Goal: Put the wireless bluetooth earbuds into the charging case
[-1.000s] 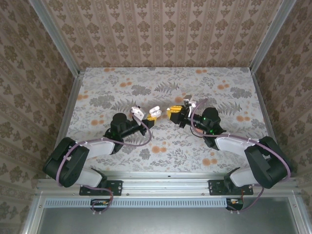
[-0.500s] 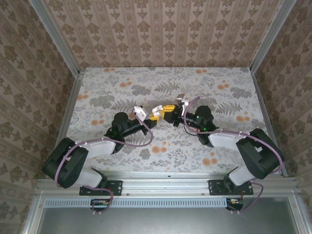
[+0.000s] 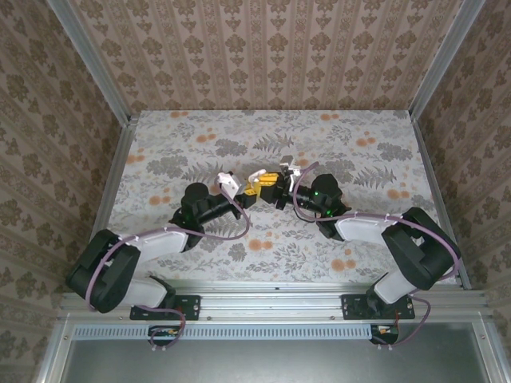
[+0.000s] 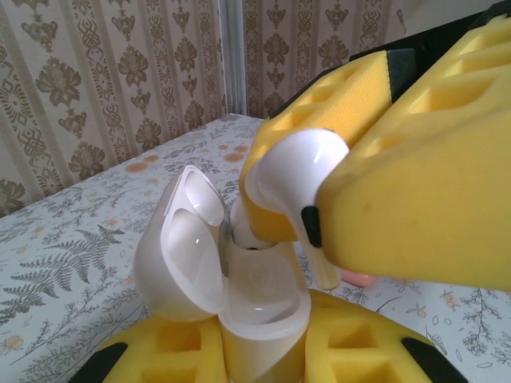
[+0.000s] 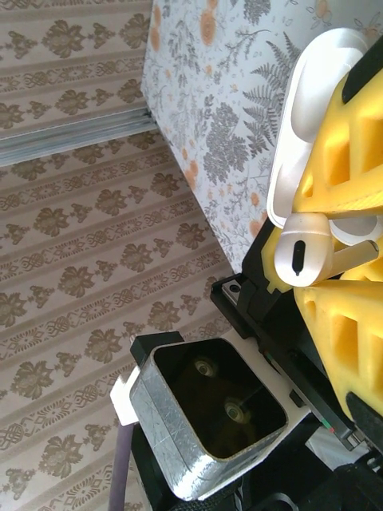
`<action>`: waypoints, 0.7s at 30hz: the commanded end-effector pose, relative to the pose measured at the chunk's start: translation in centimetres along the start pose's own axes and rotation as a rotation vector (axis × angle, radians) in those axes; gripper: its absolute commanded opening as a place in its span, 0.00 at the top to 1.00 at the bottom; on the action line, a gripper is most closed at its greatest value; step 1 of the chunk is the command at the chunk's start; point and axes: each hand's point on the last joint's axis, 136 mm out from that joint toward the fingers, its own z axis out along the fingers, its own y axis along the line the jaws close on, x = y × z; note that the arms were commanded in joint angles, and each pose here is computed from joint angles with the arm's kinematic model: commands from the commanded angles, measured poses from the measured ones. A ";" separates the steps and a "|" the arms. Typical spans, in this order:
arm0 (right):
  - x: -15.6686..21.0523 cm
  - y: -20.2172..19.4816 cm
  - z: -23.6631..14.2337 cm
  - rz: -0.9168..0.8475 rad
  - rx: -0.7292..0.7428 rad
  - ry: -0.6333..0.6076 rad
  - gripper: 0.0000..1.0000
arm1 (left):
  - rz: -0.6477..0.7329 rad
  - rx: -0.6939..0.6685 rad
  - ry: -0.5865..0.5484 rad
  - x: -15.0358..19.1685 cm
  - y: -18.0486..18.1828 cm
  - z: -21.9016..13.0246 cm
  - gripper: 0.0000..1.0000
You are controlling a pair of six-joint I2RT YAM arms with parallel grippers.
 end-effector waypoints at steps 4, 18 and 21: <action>-0.4 -1.3 0.4 -0.025 0.066 -0.044 0.75 | 0.054 0.024 -0.081 -3.3 -0.7 -0.1 0.96; 2.5 -1.7 0.9 -0.068 0.116 0.050 0.75 | 0.057 0.026 -0.114 -4.8 -0.9 -0.1 0.96; 2.9 -1.9 0.9 -0.068 0.126 0.058 0.74 | 0.060 0.026 -0.118 -5.0 -0.9 -0.2 0.96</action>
